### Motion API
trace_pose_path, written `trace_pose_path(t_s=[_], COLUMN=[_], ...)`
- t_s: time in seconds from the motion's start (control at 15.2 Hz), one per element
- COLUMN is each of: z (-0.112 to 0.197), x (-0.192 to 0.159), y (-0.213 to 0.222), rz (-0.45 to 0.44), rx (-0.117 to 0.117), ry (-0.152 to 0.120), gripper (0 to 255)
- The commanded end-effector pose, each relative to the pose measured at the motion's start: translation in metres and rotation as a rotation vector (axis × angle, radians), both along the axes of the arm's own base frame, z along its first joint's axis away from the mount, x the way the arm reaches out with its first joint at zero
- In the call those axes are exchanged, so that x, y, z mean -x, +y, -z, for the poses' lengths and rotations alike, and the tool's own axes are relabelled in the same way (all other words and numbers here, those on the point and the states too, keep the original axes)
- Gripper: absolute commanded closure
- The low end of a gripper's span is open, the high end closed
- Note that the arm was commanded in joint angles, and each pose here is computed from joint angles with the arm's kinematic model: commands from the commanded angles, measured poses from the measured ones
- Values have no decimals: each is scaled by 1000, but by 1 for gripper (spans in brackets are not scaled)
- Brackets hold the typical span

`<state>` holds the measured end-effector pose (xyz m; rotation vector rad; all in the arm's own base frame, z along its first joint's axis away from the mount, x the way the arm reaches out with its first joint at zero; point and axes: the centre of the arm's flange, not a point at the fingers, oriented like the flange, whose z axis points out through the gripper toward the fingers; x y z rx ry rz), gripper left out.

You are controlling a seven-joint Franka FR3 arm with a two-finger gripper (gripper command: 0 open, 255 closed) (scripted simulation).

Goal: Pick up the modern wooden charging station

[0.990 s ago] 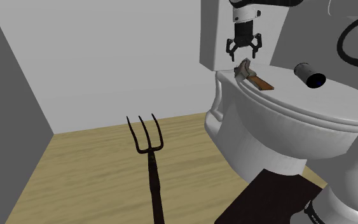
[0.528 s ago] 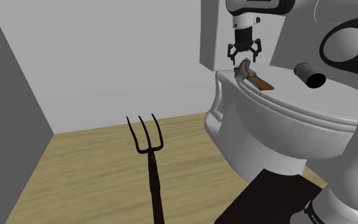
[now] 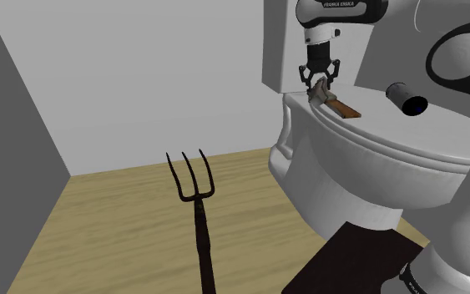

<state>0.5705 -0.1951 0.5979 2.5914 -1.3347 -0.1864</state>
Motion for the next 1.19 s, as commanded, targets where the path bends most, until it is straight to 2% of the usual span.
trace_pose_path(t_s=[0.0, 0.33, 1.12], z=[1, 0, -64], x=[0, -1, -1], y=[0, -1, -1], rz=[0, 0, 0], rx=[-1, -1, -1], ry=[2, 2, 2], gripper=[255, 255, 255])
